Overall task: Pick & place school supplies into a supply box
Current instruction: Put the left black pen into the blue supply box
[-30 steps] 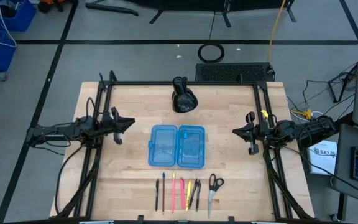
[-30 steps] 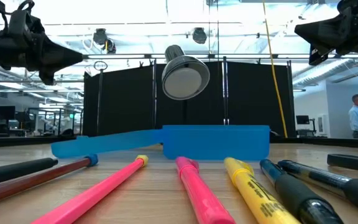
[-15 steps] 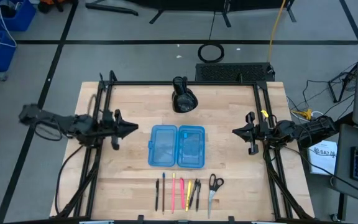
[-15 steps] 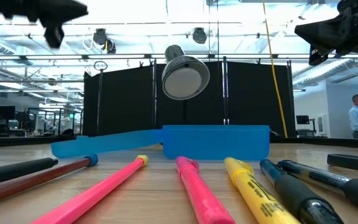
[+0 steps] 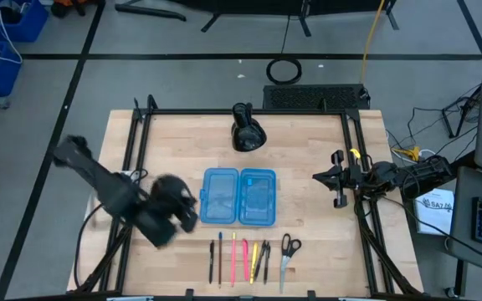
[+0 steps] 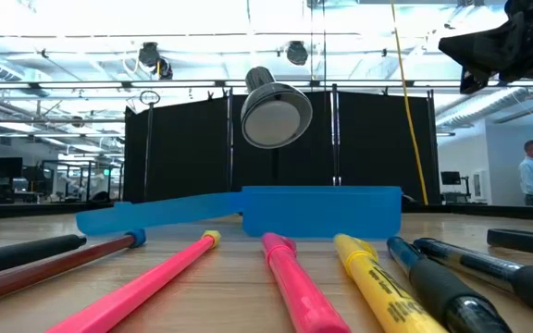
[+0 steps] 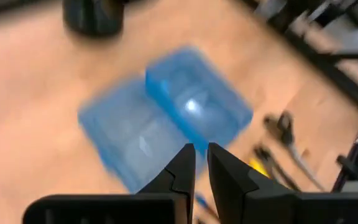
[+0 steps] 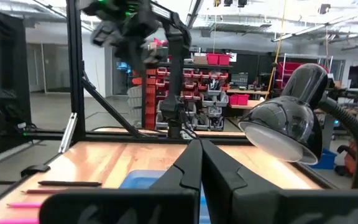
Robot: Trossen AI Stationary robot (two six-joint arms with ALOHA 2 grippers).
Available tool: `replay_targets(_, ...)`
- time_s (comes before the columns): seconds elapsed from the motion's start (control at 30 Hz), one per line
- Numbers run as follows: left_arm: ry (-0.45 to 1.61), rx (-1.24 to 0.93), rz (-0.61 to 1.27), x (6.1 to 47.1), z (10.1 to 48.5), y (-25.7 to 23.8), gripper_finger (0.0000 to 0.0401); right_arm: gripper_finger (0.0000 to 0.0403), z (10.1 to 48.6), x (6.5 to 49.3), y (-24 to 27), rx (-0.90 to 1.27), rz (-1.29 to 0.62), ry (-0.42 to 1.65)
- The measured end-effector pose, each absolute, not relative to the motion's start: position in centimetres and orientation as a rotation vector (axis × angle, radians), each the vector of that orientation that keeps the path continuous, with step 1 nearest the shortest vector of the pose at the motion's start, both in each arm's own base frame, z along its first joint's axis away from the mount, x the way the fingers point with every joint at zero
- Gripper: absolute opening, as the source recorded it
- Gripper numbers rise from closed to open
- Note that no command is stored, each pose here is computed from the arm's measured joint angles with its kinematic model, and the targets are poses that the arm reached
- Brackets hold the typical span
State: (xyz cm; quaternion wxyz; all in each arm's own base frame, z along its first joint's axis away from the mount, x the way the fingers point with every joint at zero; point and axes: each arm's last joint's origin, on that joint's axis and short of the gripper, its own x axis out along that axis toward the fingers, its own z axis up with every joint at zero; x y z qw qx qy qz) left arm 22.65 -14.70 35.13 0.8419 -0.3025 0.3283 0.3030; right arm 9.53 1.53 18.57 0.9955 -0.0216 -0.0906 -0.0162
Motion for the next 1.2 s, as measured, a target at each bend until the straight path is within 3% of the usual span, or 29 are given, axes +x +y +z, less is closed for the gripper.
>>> replay_targets(0.3,1.053,-1.007,0.901,28.5,27.2,-22.8,0.0047,0.0,18.6,9.5,1.5,-0.074,-0.035,-0.182)
replay_targets(0.5,1.143,-1.218,0.991,31.3,22.5,-27.4,0.0047,0.0,18.6,9.5,1.5,-0.073,-0.036,-0.184)
replay_targets(0.77,1.113,-1.201,0.987,33.5,21.4,-27.6,0.0047,0.0,18.7,9.5,1.5,-0.117,-0.041,-0.198)
replay_targets(1.03,1.26,-1.123,0.997,33.7,19.6,-26.1,0.0048,0.0,19.0,9.4,1.5,-0.087,-0.041,-0.23)
replay_targets(1.2,1.287,-1.1,0.971,33.9,19.2,-25.7,0.0098,0.0,19.2,9.4,1.5,-0.088,-0.043,-0.242)
